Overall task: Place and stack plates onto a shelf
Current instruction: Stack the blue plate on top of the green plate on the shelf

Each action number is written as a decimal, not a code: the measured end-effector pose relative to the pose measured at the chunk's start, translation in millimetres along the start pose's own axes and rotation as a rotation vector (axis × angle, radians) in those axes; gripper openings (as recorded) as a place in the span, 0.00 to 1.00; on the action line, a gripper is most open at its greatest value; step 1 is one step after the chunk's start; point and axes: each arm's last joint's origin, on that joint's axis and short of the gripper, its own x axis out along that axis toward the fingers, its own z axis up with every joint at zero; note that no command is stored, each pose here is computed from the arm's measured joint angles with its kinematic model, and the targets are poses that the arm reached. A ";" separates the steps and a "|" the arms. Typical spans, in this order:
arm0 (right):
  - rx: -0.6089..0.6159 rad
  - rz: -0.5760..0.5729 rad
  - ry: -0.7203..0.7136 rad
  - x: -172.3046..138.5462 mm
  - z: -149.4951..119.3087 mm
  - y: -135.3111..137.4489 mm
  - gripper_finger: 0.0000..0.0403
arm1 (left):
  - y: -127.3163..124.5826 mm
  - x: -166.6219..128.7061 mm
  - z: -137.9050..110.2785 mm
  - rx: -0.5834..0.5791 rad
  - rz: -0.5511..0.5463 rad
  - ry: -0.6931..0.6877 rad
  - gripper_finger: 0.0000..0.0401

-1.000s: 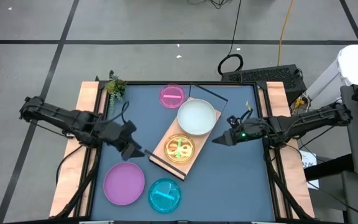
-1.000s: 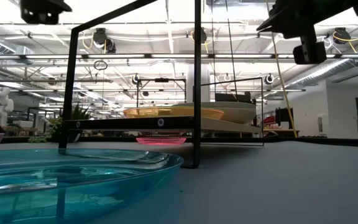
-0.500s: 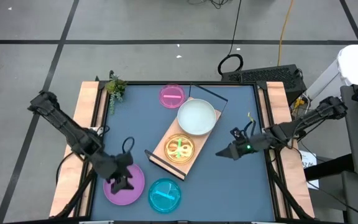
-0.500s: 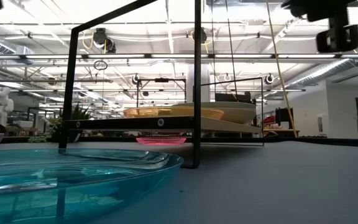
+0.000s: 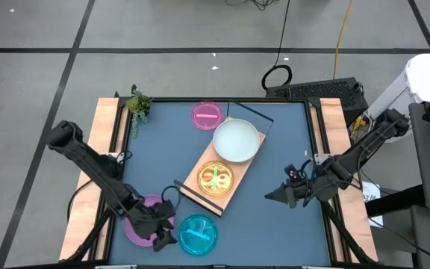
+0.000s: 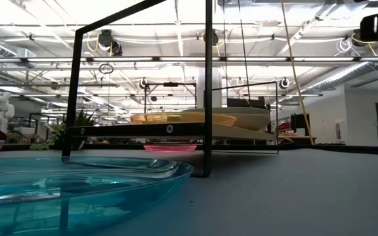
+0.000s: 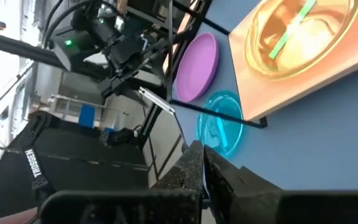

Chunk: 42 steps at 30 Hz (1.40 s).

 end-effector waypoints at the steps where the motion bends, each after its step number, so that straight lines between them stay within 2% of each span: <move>1: -0.003 -0.001 0.005 0.1 -1.3 -0.2 0.00 | 1.3 4.7 0.9 0.017 0.011 -0.005 0.75; 5: -0.015 -0.005 0.023 0.5 -5.8 -0.6 0.00 | 8.4 22.3 8.7 0.055 0.051 -0.010 0.69; 14: -0.017 0.039 0.050 -3.4 -12.5 3.9 0.00 | 30.5 47.1 31.0 -0.009 0.143 0.018 0.58; 18: -0.027 0.046 0.052 -3.7 -12.9 4.6 0.00 | 38.9 54.8 36.8 0.004 0.189 0.013 0.54; 31: -0.034 0.047 0.057 -3.7 -13.1 4.6 0.00 | 53.8 69.9 33.5 -0.023 0.308 0.020 0.53; 35: -0.034 0.047 0.057 -3.7 -13.1 4.6 0.00 | 57.5 70.2 39.2 -0.083 0.294 0.041 0.53; 42: -0.030 0.054 0.056 -3.7 -13.0 5.3 0.00 | 58.7 70.2 39.3 -0.068 0.292 0.060 0.53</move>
